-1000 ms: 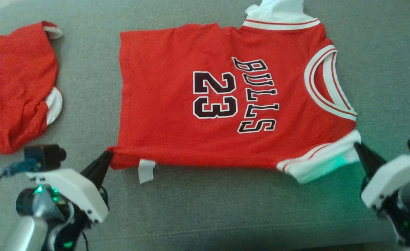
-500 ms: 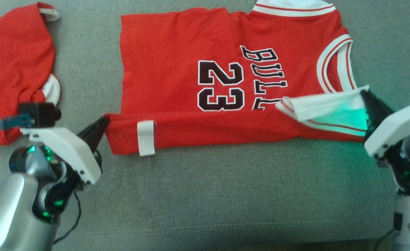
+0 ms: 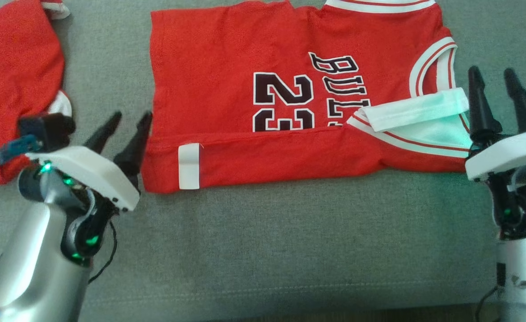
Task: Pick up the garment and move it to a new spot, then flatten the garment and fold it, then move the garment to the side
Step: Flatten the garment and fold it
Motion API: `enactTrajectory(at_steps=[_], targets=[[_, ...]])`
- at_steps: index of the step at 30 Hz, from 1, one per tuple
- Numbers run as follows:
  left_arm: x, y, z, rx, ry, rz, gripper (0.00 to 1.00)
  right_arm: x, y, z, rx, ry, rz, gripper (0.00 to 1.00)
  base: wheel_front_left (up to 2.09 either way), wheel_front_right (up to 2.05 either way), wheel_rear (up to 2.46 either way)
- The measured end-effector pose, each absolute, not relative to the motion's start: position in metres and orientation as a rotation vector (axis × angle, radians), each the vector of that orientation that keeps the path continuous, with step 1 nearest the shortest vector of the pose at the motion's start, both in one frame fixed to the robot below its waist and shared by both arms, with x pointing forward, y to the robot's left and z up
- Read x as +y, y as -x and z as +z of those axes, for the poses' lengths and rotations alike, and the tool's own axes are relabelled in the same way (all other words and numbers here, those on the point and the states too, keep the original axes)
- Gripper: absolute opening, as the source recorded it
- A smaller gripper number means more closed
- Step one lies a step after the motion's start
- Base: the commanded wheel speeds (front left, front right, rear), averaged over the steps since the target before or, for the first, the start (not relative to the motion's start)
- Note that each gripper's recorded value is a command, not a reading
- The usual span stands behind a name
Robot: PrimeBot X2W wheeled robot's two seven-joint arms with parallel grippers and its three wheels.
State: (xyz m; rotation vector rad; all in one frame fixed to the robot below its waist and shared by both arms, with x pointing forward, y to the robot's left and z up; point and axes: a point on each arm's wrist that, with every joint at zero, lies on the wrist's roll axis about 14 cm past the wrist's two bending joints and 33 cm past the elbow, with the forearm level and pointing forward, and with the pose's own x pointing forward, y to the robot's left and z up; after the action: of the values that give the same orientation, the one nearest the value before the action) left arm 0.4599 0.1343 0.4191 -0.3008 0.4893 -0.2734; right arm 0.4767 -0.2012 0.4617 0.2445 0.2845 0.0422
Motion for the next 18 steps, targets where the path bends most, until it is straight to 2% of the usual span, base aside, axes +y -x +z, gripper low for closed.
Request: enactTrajectory(at_steps=[5, 9, 18], targets=[[0.144, -0.474, 0.455, 0.243, 0.260, -0.201, 1.00, -0.193, -0.473, 0.494, 0.088, -0.132, 0.071, 1.00, 0.00, 0.00, 0.00], [0.150, -0.468, 0.481, 0.079, 0.223, -0.158, 1.00, -0.185, -0.454, 0.502, 0.030, -0.070, 0.094, 1.00, 0.00, 0.00, 0.00], [0.147, -0.424, 0.470, 0.071, 0.192, -0.139, 1.00, -0.180, -0.407, 0.490, 0.076, -0.067, 0.091, 1.00, 0.00, 0.00, 0.00]])
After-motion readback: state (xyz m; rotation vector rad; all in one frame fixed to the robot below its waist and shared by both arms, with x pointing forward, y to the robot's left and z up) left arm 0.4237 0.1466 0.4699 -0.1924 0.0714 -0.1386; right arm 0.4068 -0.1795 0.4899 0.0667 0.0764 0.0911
